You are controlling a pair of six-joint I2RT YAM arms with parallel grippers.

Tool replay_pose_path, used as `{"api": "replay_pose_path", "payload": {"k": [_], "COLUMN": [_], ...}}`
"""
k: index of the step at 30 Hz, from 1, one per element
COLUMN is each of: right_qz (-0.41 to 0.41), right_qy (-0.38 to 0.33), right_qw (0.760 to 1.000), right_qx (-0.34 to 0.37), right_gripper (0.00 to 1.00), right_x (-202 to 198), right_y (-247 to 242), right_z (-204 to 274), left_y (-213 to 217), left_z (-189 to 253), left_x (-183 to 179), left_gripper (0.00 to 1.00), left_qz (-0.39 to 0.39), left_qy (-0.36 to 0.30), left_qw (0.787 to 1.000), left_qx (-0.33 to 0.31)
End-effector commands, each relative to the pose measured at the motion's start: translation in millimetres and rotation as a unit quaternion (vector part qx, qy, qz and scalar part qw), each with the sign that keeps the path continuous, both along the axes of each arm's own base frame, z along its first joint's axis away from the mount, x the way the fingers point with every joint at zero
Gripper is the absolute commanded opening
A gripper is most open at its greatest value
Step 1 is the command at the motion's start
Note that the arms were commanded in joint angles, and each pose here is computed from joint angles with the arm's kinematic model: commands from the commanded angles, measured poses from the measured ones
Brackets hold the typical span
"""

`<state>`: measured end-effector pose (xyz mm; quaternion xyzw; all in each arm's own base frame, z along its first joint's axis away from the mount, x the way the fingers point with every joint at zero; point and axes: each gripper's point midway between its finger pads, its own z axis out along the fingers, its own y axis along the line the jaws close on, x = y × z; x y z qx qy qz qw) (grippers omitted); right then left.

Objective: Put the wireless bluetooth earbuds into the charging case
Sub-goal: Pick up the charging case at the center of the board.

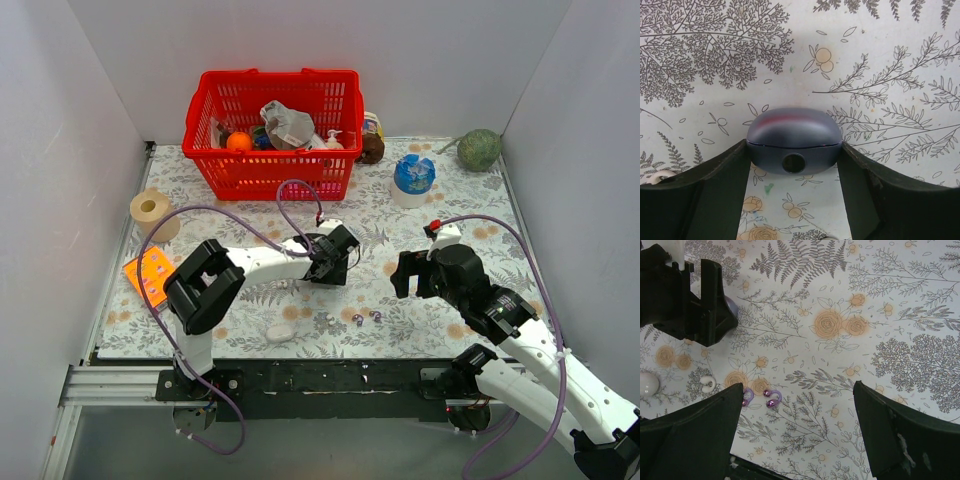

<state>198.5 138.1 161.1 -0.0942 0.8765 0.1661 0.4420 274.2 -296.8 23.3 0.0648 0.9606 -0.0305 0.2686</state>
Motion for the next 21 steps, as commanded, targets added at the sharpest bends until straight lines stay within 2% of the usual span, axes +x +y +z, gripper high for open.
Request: {"api": "replay_pose_path", "payload": {"k": [1, 2, 3, 5, 6, 8, 9, 12, 13, 14, 15, 17, 18, 20, 21], "right_qz": [0.003, 0.008, 0.014, 0.011, 0.011, 0.023, 0.028, 0.064, 0.079, 0.100, 0.104, 0.136, 0.144, 0.170, 0.180], "right_qy": [-0.018, -0.020, -0.024, -0.031, -0.031, -0.053, -0.066, -0.092, -0.090, -0.066, -0.067, -0.043, -0.047, -0.032, -0.030], "right_qw": [1.000, 0.999, 0.999, 0.999, 0.999, 0.998, 0.996, 0.990, 0.989, 0.989, 0.988, 0.984, 0.982, 0.974, 0.971], "right_qx": [0.022, 0.025, 0.024, 0.025, 0.025, 0.037, 0.046, 0.086, 0.087, 0.085, 0.091, 0.104, 0.117, 0.144, 0.155], "right_gripper": [0.98, 0.98, 0.98, 0.98, 0.97, 0.96, 0.96, 0.98, 0.98, 0.98, 0.98, 0.98, 0.98, 0.98, 0.98], "right_x": [2, 2, 3, 7, 7, 10, 12, 10, 9, 7, 8, 4, 4, -2, -3], "right_y": [5, 7, 8, 9, 9, 14, 17, 34, 39, 48, 51, 67, 72, 85, 91], "right_z": [20, 23, 26, 38, 40, 56, 63, 94, 98, 96, 109, 113, 123, 128, 132], "left_y": [6, 0, 0, 0, 0, 1, 2, -2, 2, -5, 5, 11, 16, 20, 22], "left_z": [24, 46, 54, 70, 97, 108, 140, 156, 179, 199, 178, 202, 192, 205, 203], "left_x": [5, 10, 11, 13, 13, 9, 4, -20, -30, -40, -48, -61, -67, -77, -80], "left_gripper": [0.30, 0.28, 0.18, 0.12, 0.09, 0.00, 0.00, 0.00, 0.00, 0.00, 0.00, 0.00, 0.00, 0.00, 0.00], "left_qz": [-0.012, -0.016, -0.020, -0.036, -0.041, -0.068, -0.082, -0.161, -0.180, -0.213, -0.231, -0.252, -0.268, -0.288, -0.298], "left_qy": [-0.048, -0.077, -0.089, -0.122, -0.152, -0.183, -0.217, -0.269, -0.301, -0.336, -0.343, -0.396, -0.404, -0.436, -0.440], "left_qw": [0.999, 0.996, 0.995, 0.989, 0.982, 0.972, 0.957, 0.919, 0.897, 0.866, 0.863, 0.823, 0.818, 0.790, 0.787], "left_qx": [-0.011, -0.039, -0.047, -0.070, -0.101, -0.131, -0.171, -0.238, -0.268, -0.304, -0.290, -0.319, -0.310, -0.319, -0.313]}}
